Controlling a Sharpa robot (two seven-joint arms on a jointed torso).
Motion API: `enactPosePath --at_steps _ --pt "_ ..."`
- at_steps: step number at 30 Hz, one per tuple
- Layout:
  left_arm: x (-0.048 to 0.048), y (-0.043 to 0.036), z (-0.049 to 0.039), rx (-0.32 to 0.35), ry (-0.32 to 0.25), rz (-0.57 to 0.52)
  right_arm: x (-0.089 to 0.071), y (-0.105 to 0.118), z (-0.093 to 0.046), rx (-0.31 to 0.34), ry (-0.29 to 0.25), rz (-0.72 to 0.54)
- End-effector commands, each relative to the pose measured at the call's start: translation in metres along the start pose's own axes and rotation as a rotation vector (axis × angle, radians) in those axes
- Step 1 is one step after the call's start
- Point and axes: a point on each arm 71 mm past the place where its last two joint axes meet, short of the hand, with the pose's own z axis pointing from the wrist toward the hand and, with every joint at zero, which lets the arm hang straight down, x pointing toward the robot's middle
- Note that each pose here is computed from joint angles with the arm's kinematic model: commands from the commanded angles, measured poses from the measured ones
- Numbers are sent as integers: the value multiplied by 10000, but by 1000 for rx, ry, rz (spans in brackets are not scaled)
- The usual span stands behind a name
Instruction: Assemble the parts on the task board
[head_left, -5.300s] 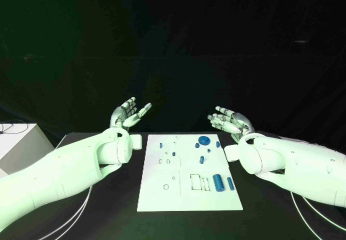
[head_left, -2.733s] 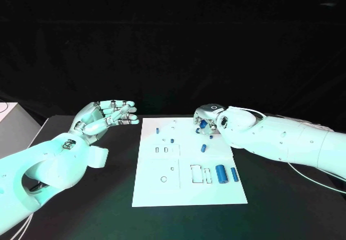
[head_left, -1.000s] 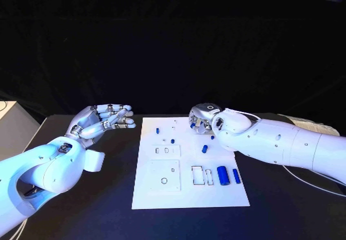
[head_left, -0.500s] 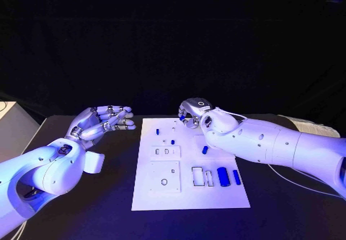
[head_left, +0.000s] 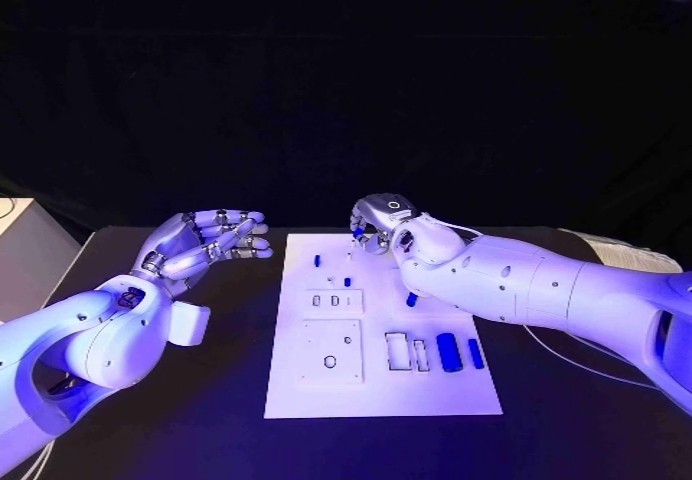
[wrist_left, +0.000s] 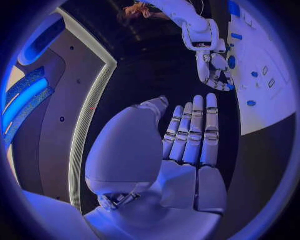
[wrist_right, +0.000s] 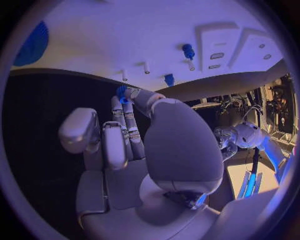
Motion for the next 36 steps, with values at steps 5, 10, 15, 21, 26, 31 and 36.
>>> enactPosePath --at_steps 5,10,15,21,26,31,36 --pt "34 -24 2 10 24 0 32 42 8 -19 16 -11" --pt "34 -26 3 11 24 0 42 40 12 -16 22 -13" --pt "37 -27 5 12 25 0 53 25 19 -12 29 -18" --pt "38 -28 7 12 26 0 75 34 26 -13 42 -23" --pt "43 -30 8 12 28 -1 99 31 36 -10 50 -27" --pt "45 -32 8 12 29 0 119 24 45 -8 56 -31" --pt "47 -32 10 13 30 0 135 27 54 -7 60 -32"
